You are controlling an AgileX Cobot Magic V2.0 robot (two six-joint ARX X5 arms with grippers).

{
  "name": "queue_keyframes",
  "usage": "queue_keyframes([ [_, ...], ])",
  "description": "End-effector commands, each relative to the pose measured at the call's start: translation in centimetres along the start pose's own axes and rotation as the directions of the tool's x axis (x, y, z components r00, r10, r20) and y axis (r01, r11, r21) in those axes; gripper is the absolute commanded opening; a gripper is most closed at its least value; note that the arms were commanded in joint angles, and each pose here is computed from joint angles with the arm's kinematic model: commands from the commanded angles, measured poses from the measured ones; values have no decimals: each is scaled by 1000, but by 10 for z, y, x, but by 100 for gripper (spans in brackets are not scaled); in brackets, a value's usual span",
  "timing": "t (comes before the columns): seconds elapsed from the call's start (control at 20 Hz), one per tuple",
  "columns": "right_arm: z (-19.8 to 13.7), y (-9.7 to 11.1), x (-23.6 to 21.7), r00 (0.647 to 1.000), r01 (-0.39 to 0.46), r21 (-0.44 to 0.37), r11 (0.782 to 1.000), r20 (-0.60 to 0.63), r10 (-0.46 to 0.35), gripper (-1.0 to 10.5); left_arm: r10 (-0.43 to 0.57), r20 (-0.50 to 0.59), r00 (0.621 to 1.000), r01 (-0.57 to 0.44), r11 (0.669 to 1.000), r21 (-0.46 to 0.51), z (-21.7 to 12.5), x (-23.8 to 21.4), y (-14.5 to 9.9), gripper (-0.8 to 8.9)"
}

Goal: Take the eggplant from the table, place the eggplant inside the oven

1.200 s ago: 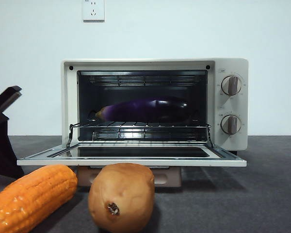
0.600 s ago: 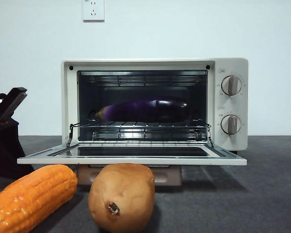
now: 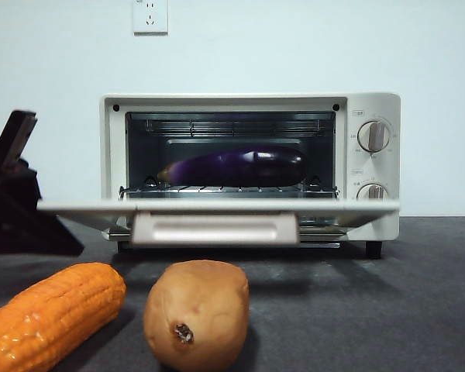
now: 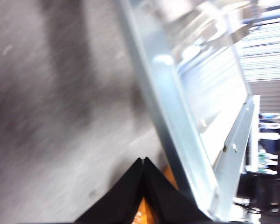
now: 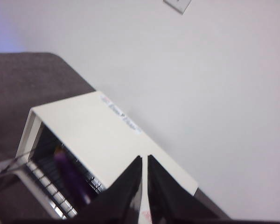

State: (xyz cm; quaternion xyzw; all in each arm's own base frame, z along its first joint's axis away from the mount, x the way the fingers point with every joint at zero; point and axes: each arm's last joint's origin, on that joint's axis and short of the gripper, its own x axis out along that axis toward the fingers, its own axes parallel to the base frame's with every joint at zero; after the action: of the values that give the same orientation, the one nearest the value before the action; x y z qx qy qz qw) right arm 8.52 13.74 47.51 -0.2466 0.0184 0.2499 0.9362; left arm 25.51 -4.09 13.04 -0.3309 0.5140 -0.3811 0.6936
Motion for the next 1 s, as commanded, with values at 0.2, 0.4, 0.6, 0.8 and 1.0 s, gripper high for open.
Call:
queue_keyframes([
  [0.2,1,1,-2,1000,-22,26,999,-21,22,4,-65,58,996,61,996,66,34,-10,-17,4],
  [0.4,-2,2,-2,999,-29,33,999,-44,31,4,-77,105,992,64,991,115,57,-19,-31,4],
  [0.6,-4,3,-3,997,-34,45,998,-64,37,4,-97,150,984,69,980,187,82,-29,-53,4],
  [0.8,-7,4,-3,994,-42,45,998,-95,47,4,-123,191,974,68,960,272,104,-40,-77,4],
  [1.0,-14,6,-3,986,-64,30,998,-150,67,4,-139,214,967,73,954,291,117,-49,-95,4],
])
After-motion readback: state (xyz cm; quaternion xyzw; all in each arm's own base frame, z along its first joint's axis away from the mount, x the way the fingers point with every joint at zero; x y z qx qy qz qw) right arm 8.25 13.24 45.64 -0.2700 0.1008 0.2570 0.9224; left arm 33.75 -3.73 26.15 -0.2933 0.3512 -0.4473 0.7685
